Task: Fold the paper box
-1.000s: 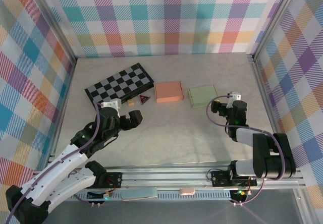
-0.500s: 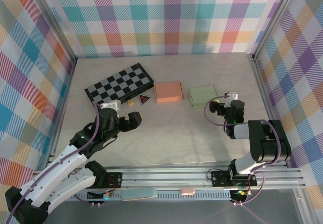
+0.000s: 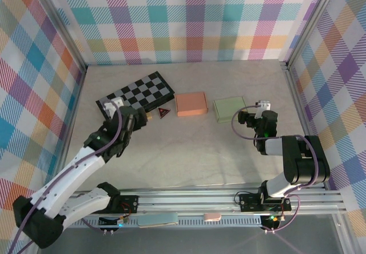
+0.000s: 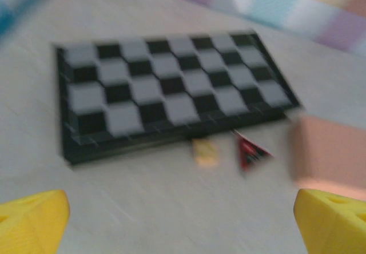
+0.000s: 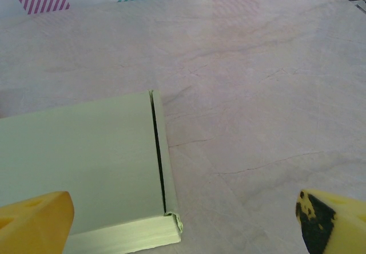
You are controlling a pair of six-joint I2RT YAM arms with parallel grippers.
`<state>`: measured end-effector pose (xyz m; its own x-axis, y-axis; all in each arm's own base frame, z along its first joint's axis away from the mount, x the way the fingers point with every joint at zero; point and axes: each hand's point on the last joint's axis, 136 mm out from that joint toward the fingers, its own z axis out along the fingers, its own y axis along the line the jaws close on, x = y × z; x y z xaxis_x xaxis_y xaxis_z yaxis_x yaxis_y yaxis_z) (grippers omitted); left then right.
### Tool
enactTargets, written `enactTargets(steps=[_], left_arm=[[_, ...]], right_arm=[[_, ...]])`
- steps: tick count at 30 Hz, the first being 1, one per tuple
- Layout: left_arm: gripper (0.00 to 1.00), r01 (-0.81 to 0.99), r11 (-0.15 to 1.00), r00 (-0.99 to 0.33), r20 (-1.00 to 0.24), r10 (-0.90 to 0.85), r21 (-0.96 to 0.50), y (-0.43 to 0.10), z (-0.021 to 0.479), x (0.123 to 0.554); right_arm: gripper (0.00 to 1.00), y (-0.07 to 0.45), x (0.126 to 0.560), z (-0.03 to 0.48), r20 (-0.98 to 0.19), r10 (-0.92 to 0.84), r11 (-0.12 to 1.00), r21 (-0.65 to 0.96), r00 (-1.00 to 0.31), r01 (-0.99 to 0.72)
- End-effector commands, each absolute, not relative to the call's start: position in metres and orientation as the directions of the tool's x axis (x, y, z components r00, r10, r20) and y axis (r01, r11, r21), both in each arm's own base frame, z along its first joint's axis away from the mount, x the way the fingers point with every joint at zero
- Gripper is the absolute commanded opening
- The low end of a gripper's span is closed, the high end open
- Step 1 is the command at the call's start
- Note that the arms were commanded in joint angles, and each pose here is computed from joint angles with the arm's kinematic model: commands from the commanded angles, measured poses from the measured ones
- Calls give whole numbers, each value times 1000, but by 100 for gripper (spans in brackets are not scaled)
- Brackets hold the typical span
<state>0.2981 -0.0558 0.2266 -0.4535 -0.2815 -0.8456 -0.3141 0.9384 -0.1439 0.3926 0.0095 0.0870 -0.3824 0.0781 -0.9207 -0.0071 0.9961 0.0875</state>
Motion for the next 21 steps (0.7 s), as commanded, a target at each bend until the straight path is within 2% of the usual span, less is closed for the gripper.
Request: enactTargets(steps=[1,3,6,9,14,21], left_arm=[[100,-335,923,-481,-876,5,189,-24,212,317],[100,-339,924,-499,-866,-18,176,-18,189,328],[100,-281,959,-572,-807,-145,27,-17,142,339],[100,-222,972,-599,-776,-198,-77,-15,122,353],[100,-191,980,-633,-757,-160,-47,-3,96,381],[100,-188,978,-634,-749,-191,-90,2,70,403]], right_arm=[[99,9,397,92,-927,69,997,78,-368,-9],[99,9,397,91,-927,71,997,80,-368,-9],[99,9,397,91,-927,67,997,77,-368,-12],[99,9,397,92,-928,68,997,77,-367,-10],[99,10,397,91,-927,67,997,76,-369,-11],[99,10,397,92,-927,65,997,75,-369,-11]])
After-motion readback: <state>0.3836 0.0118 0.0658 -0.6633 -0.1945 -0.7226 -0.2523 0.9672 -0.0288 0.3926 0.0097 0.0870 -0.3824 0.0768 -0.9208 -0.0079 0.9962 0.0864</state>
